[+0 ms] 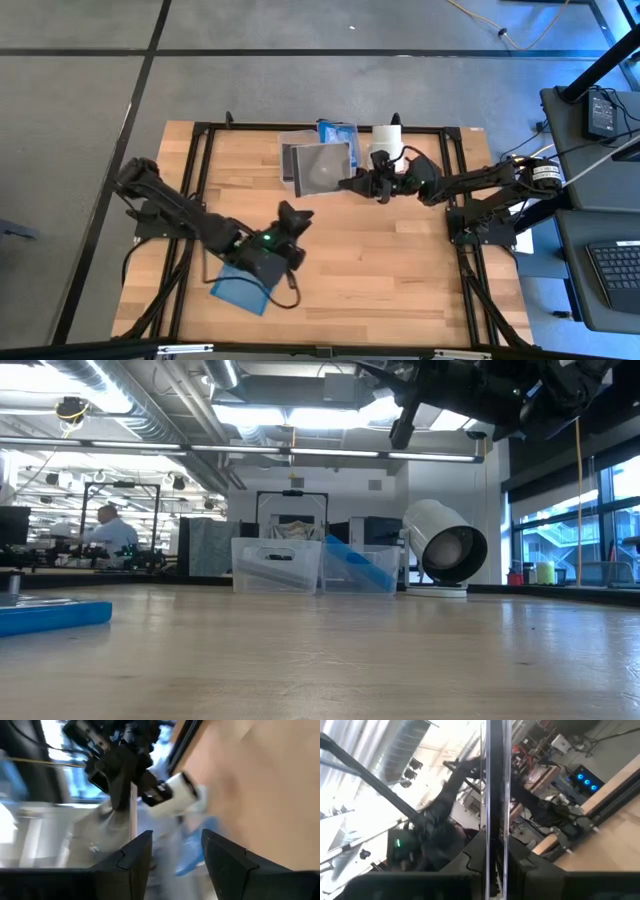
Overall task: Pick & place jewel cases by type
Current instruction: Put the black CD Case into the left transparent bin
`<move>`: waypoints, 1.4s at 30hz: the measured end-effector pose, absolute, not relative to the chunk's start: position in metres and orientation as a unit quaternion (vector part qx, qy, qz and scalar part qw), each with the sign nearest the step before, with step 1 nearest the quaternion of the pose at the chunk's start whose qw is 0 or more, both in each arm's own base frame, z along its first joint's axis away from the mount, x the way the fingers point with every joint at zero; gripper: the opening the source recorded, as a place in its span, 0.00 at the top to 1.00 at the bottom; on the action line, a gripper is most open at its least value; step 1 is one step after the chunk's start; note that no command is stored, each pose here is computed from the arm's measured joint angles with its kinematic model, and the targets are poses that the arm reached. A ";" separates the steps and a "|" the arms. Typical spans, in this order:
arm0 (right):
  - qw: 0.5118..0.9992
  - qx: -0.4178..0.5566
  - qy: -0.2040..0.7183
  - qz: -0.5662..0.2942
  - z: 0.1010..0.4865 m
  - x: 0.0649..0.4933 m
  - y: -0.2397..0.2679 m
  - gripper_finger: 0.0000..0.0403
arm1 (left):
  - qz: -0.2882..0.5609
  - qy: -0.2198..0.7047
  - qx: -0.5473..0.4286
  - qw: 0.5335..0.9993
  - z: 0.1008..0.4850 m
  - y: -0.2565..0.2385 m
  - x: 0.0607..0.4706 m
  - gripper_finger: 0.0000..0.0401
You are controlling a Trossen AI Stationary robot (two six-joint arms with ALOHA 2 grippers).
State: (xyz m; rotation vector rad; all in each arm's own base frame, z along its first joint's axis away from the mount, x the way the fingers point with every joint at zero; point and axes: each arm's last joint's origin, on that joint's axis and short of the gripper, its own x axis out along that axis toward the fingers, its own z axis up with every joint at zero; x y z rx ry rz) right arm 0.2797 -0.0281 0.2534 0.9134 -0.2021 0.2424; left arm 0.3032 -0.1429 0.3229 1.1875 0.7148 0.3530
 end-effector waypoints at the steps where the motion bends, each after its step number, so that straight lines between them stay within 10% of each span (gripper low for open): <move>1: 0.887 0.436 -0.097 0.115 0.253 0.280 -0.029 0.90 | 0.152 0.326 0.523 0.773 0.326 -0.142 0.297 0.58; 15: 0.930 0.333 -0.050 0.147 0.246 0.281 -0.026 0.90 | 0.176 0.318 0.125 0.923 0.360 -0.102 0.250 0.58; 42: 0.962 0.174 0.066 0.201 0.220 0.281 -0.021 0.90 | 0.178 0.339 -0.217 0.898 0.356 -0.087 0.258 0.58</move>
